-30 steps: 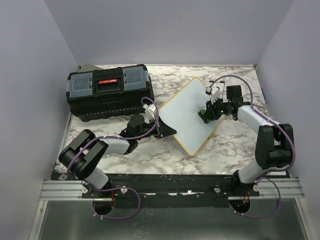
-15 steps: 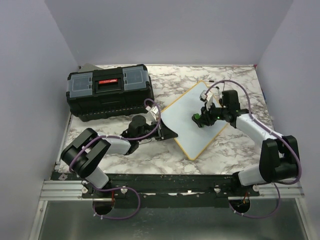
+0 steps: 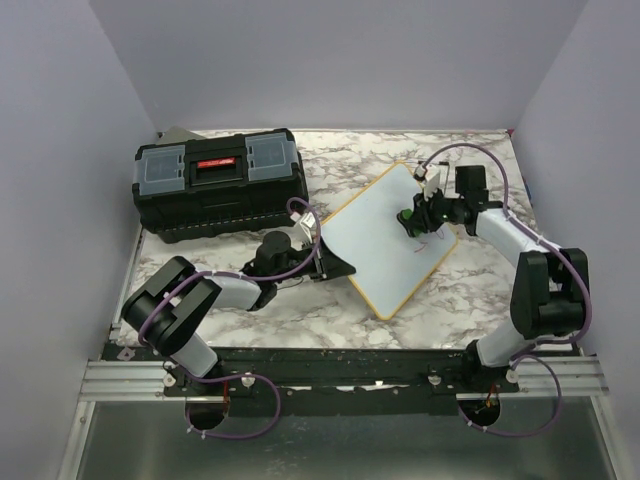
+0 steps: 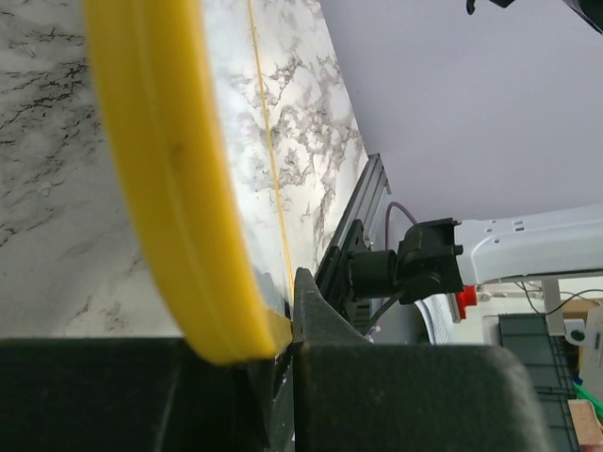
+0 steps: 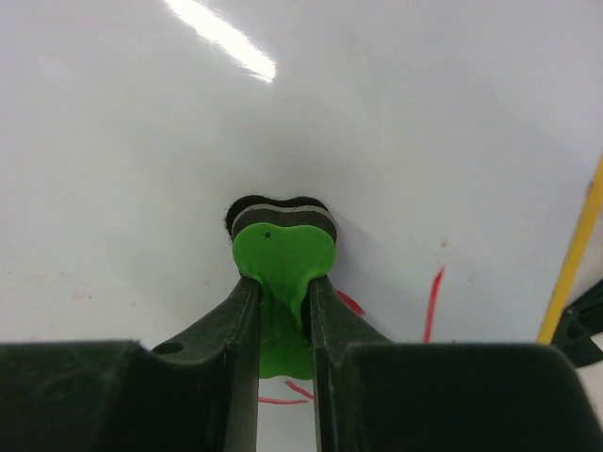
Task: Erase the whiteboard
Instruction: Erase the whiteboard at the center of the board.
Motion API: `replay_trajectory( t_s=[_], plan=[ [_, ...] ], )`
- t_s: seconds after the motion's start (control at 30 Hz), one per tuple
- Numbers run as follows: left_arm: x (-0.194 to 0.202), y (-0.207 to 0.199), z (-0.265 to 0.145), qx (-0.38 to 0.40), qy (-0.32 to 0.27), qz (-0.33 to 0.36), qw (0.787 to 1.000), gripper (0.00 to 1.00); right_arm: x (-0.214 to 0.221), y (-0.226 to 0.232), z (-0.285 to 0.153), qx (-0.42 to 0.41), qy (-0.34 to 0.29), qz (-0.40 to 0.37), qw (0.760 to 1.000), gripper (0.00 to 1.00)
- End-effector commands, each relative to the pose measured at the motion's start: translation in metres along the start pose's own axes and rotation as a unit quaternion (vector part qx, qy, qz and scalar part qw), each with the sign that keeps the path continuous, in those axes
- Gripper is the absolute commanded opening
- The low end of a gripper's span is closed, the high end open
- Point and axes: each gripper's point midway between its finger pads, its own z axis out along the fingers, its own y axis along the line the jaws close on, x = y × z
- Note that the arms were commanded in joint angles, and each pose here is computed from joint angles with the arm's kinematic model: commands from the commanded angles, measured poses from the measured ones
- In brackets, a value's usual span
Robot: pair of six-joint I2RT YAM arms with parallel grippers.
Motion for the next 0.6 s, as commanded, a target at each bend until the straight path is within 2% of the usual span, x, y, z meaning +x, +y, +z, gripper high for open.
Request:
replay_trajectory(
  t_s=[0.0,0.13,0.2,0.27,0.37,0.57],
  plan=[
    [0.001,-0.045,-0.003,0.088,0.014,0.061,0.994,0.00,-0.006,0.055,0.011,-0.082,-0.006,-0.038,0.996,0.01],
    [-0.001,-0.044,-0.004,0.085,0.009,0.062,0.994,0.00,0.022,0.105,-0.004,-0.152,0.010,-0.068,0.986,0.01],
    [-0.001,-0.044,-0.004,0.086,0.006,0.062,0.994,0.00,0.037,0.108,-0.013,-0.141,0.024,-0.079,0.987,0.01],
    [-0.002,-0.045,-0.004,0.087,0.005,0.062,0.994,0.00,0.051,0.095,-0.017,-0.096,0.045,-0.077,0.991,0.01],
    [-0.002,-0.045,-0.004,0.089,0.005,0.063,0.994,0.00,0.051,0.064,-0.025,-0.050,0.040,-0.050,0.997,0.01],
    [0.001,-0.044,-0.007,0.089,0.005,0.065,0.994,0.00,0.015,0.008,-0.019,0.012,0.021,-0.019,1.000,0.01]
  ],
)
